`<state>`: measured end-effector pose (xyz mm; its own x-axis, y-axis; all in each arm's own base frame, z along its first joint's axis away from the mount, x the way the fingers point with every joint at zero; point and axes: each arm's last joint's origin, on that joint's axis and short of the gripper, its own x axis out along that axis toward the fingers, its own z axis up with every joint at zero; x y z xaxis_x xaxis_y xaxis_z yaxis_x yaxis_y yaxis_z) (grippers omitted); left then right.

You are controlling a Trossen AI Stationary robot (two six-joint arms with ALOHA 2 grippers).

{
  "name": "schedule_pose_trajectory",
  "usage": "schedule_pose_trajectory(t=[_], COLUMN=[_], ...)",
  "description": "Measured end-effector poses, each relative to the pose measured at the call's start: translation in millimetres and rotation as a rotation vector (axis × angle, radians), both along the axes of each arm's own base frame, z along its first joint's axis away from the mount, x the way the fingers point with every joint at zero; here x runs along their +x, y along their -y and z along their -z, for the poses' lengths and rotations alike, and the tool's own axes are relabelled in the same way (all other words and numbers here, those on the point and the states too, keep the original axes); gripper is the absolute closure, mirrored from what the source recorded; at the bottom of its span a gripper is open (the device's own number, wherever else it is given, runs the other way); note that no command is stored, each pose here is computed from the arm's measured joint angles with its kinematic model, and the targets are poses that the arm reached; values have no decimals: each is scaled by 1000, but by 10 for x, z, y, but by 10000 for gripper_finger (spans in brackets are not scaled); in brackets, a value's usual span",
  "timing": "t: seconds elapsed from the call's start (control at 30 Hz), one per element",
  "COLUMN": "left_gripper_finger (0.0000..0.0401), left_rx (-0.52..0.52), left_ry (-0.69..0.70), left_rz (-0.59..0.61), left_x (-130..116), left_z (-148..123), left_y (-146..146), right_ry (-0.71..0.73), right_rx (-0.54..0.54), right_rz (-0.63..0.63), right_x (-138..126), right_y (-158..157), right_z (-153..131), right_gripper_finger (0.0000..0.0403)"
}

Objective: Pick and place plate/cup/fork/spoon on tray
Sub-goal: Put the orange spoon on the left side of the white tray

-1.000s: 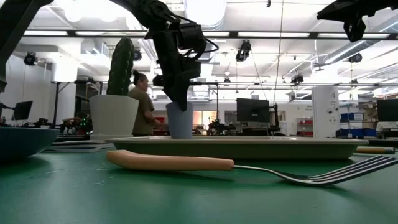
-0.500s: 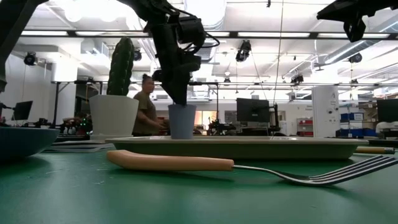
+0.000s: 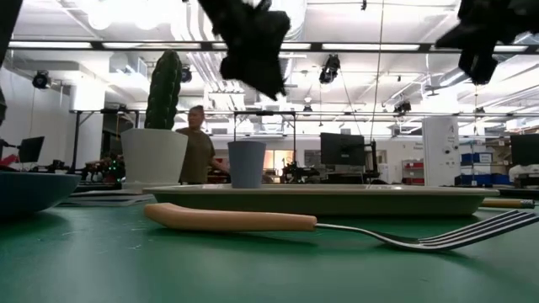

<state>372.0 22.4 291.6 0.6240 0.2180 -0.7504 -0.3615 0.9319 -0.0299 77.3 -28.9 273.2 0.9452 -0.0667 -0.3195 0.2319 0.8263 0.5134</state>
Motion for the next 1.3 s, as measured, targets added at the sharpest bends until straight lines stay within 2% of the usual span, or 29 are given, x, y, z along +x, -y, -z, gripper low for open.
schedule_pose_trajectory(t=[0.13, 0.3, 0.53, 0.67, 0.87, 1.0, 1.17, 1.3], left_gripper_finger=[261, 261, 261, 261, 261, 261, 261, 261], left_rx=[25, 59, 103, 118, 143, 143, 144, 141], left_ry=[117, 205, 246, 270, 273, 272, 252, 238], left_rz=[146, 284, 322, 333, 320, 320, 320, 320], left_x=[81, 85, 39, 39, 38, 38, 28, 20], left_z=[-18, 7, -54, -62, -68, -66, -49, -33], left_y=[458, 847, 940, 939, 930, 930, 925, 926], right_ry=[-18, 101, 304, 259, 75, -128, -480, -848], right_rx=[38, 18, -33, -16, 21, 46, 121, 241], right_rz=[-40, -112, -248, -276, -334, -332, -342, -291], right_x=[93, 214, 307, 429, 705, 802, 833, 726], right_y=[-1, -33, -156, -224, -372, -489, -648, -792], right_z=[221, 280, 157, 126, 161, 156, 255, 480], right_gripper_finger=[394, 394, 394, 394, 394, 394, 394, 394])
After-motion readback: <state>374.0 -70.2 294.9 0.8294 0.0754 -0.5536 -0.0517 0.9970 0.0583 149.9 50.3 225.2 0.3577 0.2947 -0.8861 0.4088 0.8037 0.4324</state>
